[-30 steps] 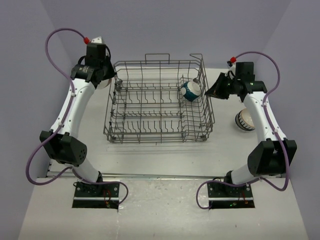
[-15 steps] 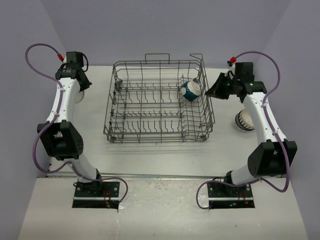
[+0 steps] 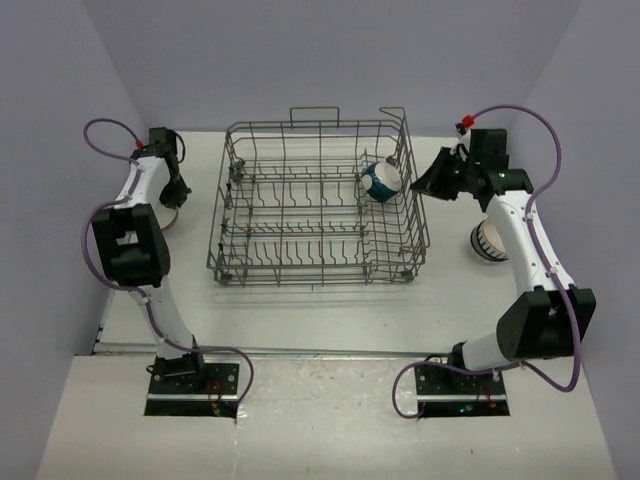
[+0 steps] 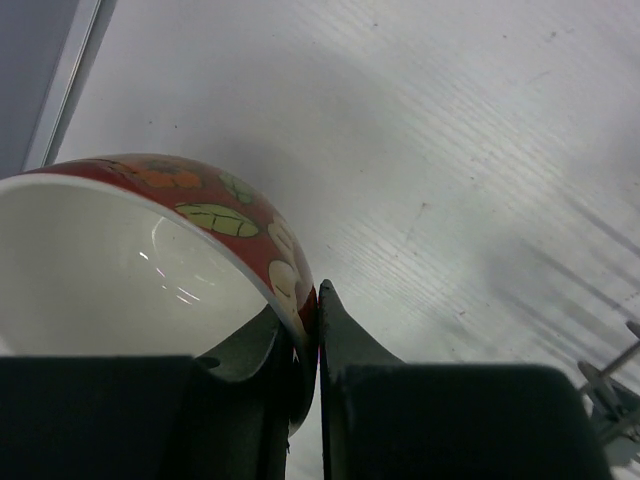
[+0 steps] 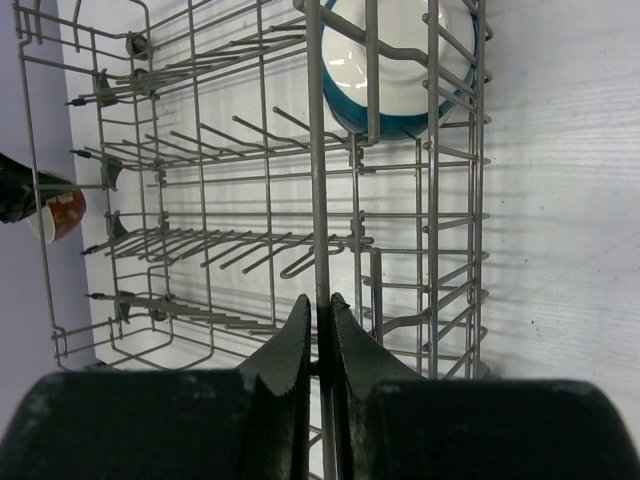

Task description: Unload the bowls from the dish rack

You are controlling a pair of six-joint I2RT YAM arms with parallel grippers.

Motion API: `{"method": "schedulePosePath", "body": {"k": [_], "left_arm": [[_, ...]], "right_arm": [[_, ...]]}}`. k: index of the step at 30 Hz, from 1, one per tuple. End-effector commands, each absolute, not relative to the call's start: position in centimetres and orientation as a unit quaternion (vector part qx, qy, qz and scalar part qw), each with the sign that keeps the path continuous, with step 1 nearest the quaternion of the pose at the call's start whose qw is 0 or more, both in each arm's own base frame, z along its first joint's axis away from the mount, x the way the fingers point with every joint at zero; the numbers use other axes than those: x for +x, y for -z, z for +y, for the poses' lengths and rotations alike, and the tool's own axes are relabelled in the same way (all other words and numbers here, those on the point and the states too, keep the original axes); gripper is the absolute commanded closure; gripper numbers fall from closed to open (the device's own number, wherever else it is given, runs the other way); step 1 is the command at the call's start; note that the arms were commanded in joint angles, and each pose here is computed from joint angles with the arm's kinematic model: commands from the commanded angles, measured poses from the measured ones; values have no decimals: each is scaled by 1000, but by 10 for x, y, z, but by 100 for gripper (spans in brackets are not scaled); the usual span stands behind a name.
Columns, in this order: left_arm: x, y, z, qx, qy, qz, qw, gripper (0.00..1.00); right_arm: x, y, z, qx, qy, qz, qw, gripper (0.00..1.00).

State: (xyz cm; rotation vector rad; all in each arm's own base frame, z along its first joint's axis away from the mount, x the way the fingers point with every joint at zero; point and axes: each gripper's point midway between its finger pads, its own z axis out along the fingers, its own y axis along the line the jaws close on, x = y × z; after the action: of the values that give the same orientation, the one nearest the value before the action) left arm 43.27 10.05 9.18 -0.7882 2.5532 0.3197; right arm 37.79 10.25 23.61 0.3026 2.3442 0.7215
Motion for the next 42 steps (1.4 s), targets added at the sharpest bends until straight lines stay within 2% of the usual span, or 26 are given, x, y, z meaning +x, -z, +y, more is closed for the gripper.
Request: {"method": "schedulePosePath", "body": {"k": [1, 8, 19, 29, 33, 37, 40, 42], "left_arm": [[453, -104, 128, -294, -131, 909, 263, 100], [459, -72, 139, -296, -131, 919, 225, 100], [462, -68, 146, -297, -126, 921, 217, 100], [463, -75, 142, -298, -115, 921, 224, 69], [463, -83, 142, -302, -115, 917, 232, 52], [469, -112, 140, -307, -101, 908, 267, 50], [484, -173, 135, -314, -73, 886, 335, 49], [500, -204, 117, -302, -17, 878, 371, 48]], "right_arm": [[338, -188, 98, 132, -233, 935, 234, 100], [334, -189, 99, 136, -234, 933, 236, 100], [332, -185, 100, 142, -237, 932, 234, 100], [335, -186, 102, 136, -238, 933, 232, 100], [335, -185, 103, 133, -238, 934, 231, 100], [335, -184, 104, 133, -236, 935, 228, 100], [337, -184, 106, 133, -242, 935, 224, 100], [336, -182, 107, 132, -238, 937, 220, 100]]}}
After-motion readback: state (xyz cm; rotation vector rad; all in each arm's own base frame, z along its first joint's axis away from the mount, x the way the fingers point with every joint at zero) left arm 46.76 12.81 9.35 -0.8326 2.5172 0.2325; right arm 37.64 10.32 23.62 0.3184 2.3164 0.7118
